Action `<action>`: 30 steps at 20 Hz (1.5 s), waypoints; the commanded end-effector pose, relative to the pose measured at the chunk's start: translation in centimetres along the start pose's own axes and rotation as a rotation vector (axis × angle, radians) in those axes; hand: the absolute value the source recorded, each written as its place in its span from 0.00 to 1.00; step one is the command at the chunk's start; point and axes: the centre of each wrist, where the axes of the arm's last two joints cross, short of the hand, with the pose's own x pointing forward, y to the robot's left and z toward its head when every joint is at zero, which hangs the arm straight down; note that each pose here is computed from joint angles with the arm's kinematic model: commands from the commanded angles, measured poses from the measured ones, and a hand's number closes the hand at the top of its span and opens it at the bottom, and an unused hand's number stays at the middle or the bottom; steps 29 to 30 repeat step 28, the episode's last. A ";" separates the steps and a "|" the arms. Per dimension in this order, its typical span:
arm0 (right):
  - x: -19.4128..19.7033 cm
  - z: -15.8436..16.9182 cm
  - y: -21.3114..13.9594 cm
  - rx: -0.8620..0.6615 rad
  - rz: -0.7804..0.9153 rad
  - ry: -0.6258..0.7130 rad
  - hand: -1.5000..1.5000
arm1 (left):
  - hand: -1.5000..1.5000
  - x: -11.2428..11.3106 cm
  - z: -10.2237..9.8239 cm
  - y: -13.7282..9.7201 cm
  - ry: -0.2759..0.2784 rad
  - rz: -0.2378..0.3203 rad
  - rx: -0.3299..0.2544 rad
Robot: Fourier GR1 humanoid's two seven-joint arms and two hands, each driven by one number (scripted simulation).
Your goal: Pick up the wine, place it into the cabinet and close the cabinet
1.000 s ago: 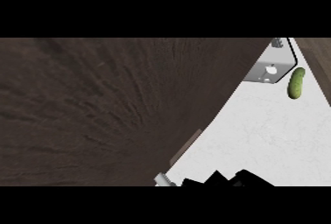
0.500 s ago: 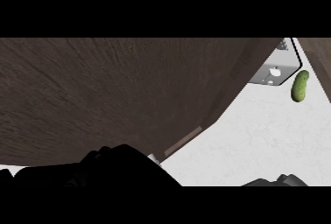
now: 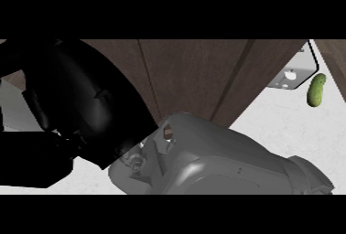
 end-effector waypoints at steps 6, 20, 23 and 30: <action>-3.5 -7.6 -4.4 -0.147 0.011 0.102 1.00 | 1.00 1.8 -0.4 2.7 -0.017 -0.014 -0.027; -13.3 -6.3 -10.1 -0.239 0.142 0.155 1.00 | 1.00 2.3 -1.4 2.0 -0.031 -0.009 -0.008; -14.4 -5.9 -11.1 -0.273 0.187 0.160 1.00 | 1.00 2.4 -1.8 1.6 -0.034 -0.011 -0.027; -14.9 -5.3 -11.7 -0.272 0.170 0.148 1.00 | 1.00 2.2 -1.6 1.8 -0.035 -0.023 0.009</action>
